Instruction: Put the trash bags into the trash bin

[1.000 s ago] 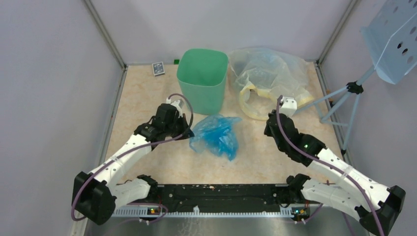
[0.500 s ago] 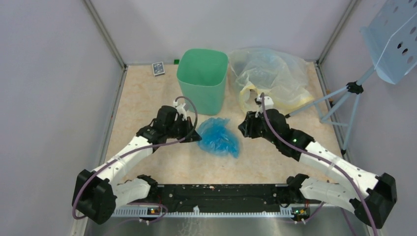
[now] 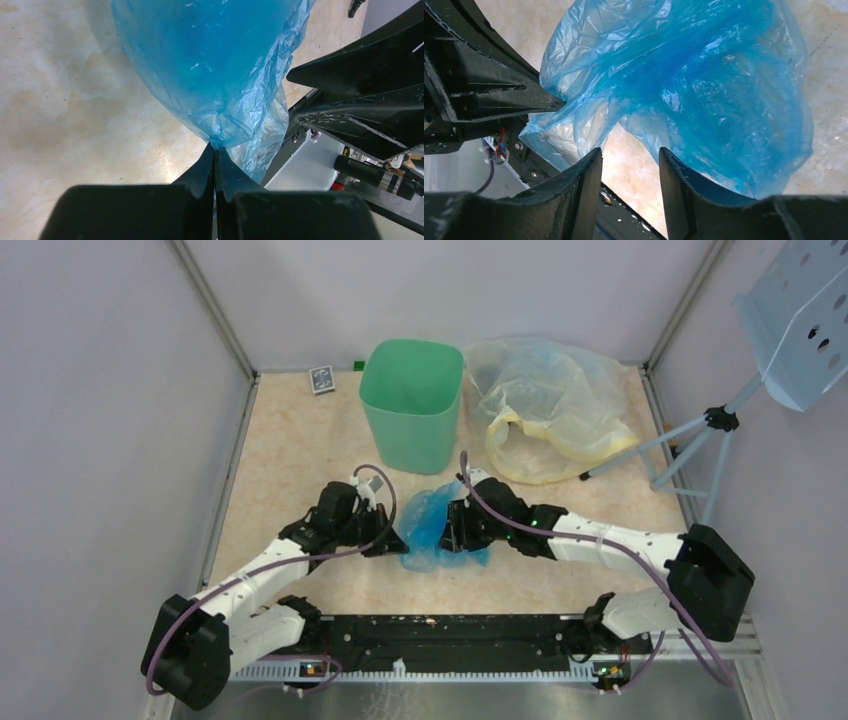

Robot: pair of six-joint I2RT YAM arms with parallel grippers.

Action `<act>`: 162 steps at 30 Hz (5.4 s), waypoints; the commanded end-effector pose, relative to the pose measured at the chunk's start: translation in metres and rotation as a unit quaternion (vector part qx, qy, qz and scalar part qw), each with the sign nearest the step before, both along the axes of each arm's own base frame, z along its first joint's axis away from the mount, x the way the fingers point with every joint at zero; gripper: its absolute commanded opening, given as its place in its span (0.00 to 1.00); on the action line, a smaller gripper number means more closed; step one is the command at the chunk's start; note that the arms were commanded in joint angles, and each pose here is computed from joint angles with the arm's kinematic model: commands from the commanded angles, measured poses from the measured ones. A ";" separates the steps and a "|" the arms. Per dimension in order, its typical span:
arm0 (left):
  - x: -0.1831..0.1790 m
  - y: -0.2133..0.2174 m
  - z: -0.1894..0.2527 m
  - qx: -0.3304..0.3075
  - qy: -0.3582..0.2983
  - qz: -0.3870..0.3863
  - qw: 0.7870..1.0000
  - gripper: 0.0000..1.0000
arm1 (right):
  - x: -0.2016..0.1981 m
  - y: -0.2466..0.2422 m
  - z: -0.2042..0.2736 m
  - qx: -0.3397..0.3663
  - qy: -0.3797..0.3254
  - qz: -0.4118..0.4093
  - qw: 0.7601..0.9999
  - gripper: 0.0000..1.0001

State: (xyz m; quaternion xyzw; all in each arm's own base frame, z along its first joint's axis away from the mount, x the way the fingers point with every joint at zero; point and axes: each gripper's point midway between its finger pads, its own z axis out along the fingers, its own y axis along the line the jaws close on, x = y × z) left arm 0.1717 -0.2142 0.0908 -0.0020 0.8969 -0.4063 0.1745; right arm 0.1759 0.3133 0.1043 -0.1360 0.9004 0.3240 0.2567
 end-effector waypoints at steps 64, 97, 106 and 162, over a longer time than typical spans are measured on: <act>0.072 -0.035 0.068 0.086 -0.176 -0.054 0.979 0.82 | 0.008 0.020 0.032 0.054 -0.024 -0.023 0.998 0.47; -0.002 -0.018 0.023 -0.085 -0.141 -0.009 0.986 0.00 | -0.021 -0.001 0.020 -0.019 -0.025 0.053 0.998 0.60; -0.004 -0.016 0.023 -0.093 -0.140 0.000 0.986 0.00 | -0.038 0.004 -0.014 -0.022 0.016 0.061 0.998 0.20; 0.021 0.015 0.054 -0.009 -0.203 0.063 0.977 0.00 | 0.036 -0.031 0.029 -0.119 -0.270 0.110 0.949 0.67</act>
